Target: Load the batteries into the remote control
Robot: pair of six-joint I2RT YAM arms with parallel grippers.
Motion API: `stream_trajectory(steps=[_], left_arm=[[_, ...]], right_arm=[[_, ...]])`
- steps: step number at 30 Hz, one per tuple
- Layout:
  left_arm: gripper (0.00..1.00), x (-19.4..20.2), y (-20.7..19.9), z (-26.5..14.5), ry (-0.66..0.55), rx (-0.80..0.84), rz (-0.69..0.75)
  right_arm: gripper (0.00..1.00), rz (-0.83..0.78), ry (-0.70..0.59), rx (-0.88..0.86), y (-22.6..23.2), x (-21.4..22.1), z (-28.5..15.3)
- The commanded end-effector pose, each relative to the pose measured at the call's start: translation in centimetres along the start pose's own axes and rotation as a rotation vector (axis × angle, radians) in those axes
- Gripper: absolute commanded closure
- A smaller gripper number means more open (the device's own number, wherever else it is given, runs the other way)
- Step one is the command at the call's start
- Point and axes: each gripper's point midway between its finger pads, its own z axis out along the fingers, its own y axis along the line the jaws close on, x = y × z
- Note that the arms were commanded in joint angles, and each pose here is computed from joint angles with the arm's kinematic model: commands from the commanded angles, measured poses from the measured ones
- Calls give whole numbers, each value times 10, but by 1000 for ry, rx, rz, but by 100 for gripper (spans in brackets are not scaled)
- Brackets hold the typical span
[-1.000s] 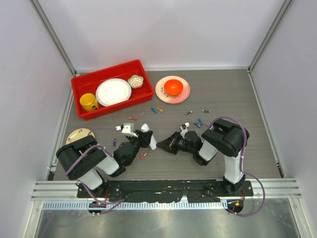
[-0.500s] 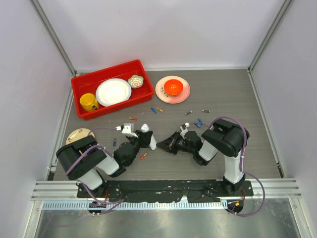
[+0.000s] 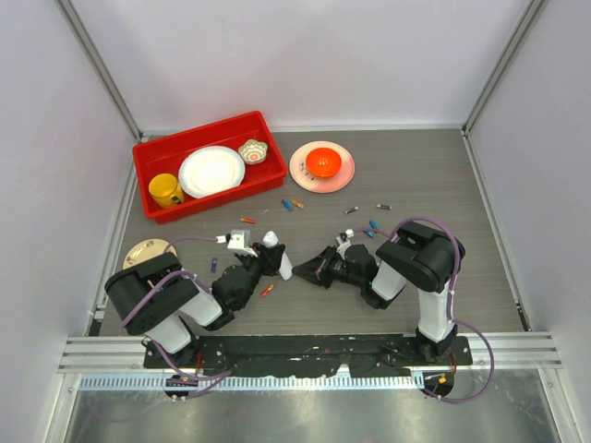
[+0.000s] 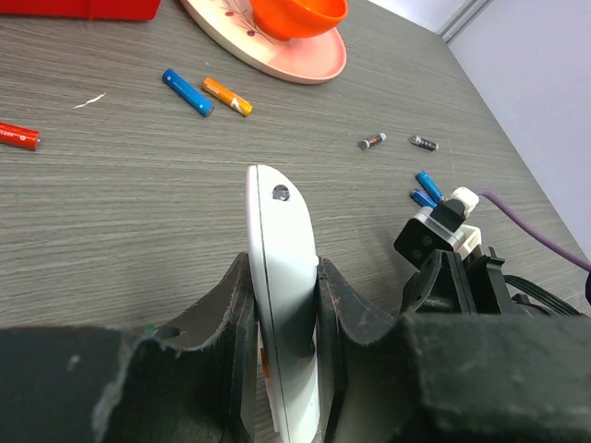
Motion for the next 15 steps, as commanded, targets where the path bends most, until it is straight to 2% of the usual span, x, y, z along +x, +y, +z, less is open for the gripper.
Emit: stream_trajectory(steps=[1,15], left_arm=[[100,-23,-21,-5,-91,90,-32],[100,-23,-26,-6,-90,107,-6]], right_arm=[[94,-136,-28,-402,99,2,-21],[94,-140,-45,-422,107,-6,-27]])
